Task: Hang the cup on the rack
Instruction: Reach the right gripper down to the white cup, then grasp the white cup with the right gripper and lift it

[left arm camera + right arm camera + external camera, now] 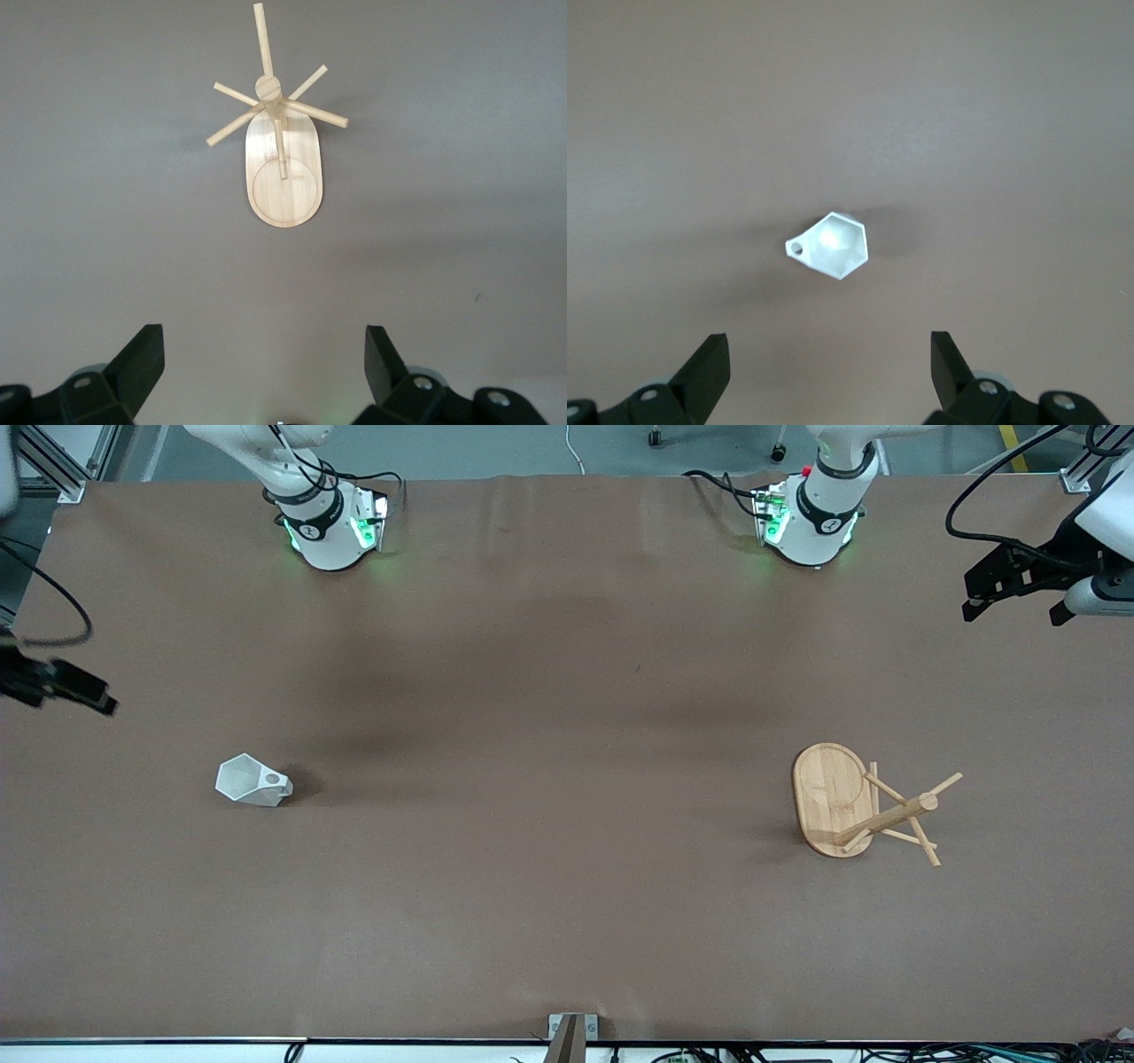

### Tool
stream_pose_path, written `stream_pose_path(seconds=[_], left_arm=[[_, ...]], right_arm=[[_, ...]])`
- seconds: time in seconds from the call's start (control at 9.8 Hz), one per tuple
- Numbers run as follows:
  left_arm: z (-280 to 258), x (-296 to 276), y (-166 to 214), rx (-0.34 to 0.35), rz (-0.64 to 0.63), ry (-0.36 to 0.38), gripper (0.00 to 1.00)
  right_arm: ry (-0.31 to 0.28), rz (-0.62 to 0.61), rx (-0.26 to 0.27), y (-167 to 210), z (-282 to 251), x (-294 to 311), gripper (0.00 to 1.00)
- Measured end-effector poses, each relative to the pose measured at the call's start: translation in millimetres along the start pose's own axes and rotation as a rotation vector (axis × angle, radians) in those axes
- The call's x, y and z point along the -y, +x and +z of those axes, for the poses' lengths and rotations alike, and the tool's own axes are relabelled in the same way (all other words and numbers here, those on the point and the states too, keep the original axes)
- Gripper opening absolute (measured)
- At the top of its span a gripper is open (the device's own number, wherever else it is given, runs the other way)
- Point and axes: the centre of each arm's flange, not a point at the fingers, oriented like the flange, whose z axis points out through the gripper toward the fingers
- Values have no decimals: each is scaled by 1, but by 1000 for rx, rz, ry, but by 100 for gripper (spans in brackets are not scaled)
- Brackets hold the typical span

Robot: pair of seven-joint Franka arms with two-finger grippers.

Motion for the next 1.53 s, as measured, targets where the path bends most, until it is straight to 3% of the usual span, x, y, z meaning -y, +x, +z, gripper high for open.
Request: stream_pose_path(seconds=[0.2,0.61,1.02,1.22,1.53], left_arm=[[0,1,0,0,-1,0,100],[0,1,0,1,-2,0,100],[0,1,0,1,-3,0,100],[0,1,0,1,-3,0,100],[0,1,0,1,-3,0,100]], right_arm=[[-4,-59,5,5,90,-16,100],[-19,-107,-60,-18,232,-30,100],[-18,-119,-45,-21,268,-25,90],[-19,-135,-45,-22,275,-25,57],[-14,-131,-34,-23,288,-25,34]])
